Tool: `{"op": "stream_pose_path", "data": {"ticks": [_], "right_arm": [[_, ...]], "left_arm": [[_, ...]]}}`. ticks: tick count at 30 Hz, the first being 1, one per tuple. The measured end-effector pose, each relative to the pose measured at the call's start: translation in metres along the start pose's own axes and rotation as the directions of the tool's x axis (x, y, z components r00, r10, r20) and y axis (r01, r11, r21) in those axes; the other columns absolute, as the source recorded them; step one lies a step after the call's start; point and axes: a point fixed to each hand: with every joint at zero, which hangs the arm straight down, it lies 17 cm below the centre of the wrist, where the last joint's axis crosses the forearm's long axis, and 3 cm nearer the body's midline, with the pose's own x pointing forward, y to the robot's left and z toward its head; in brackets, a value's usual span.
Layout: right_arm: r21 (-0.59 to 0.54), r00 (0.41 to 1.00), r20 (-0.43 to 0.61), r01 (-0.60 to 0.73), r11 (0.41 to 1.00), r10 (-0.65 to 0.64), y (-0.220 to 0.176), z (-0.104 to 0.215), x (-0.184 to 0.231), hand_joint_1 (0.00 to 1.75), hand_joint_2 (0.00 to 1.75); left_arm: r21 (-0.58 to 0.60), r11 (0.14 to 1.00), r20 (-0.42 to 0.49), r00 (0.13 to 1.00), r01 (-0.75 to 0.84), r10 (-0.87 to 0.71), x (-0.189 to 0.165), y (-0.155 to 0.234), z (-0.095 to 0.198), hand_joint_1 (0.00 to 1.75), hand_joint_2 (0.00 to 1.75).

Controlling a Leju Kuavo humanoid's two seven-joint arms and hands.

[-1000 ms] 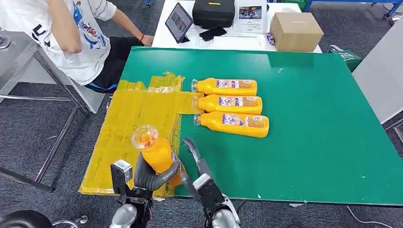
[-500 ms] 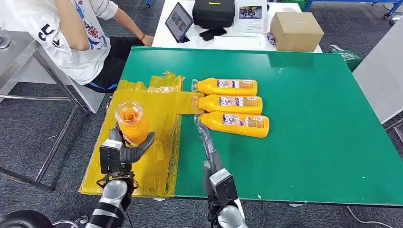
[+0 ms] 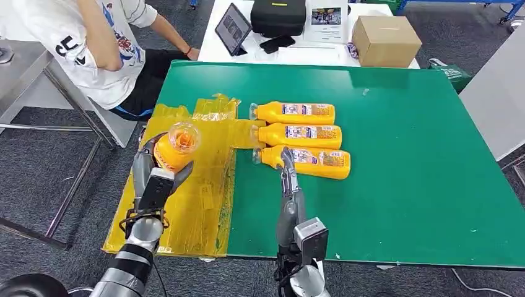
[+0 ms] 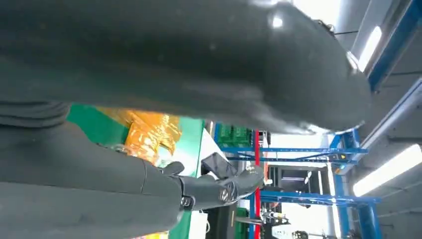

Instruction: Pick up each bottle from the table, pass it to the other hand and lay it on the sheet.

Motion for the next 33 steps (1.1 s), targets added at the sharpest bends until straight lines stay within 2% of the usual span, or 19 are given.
{"op": "stream_pose_path", "data": {"ticks": [2,6,9,13,16,19,33], "right_arm": [[-0.017,1.0,0.006,-0.007,1.0,0.007,-0.003,-0.002,0.002,0.0,0.0],[-0.04,1.0,0.01,0.029,0.999,-0.029,-0.008,-0.005,0.006,0.0,0.0],[-0.034,0.998,0.007,0.058,0.998,-0.058,-0.007,-0.005,0.006,0.0,0.0],[-0.026,0.998,0.003,0.07,0.997,-0.07,-0.007,-0.005,0.006,0.0,0.0],[-0.008,0.998,-0.002,0.069,0.998,-0.069,-0.004,-0.004,0.005,0.0,0.0],[0.003,0.997,-0.007,0.076,0.997,-0.076,-0.003,-0.003,0.003,0.0,0.0],[0.029,0.994,-0.045,0.1,0.995,-0.099,0.003,0.003,-0.007,0.0,0.0]], "left_arm": [[-0.012,0.999,0.001,0.999,0.037,-0.037,-0.002,-0.001,0.0,1.75,1.75],[-0.109,0.966,0.051,0.972,0.234,-0.229,-0.015,-0.014,-0.004,1.75,1.75],[-0.182,0.916,0.089,0.934,0.357,-0.346,-0.03,-0.024,-0.006,1.75,1.75],[-0.329,0.815,0.125,0.878,0.477,-0.463,-0.065,-0.045,0.008,1.75,1.75],[-0.444,0.774,0.106,0.884,0.452,-0.455,-0.093,-0.053,0.026,1.75,1.75],[-0.497,0.772,0.064,0.904,0.396,-0.422,-0.106,-0.053,0.027,1.75,1.75],[-0.57,0.736,0.023,0.902,0.366,-0.431,-0.131,-0.05,0.033,1.75,1.75]]}}
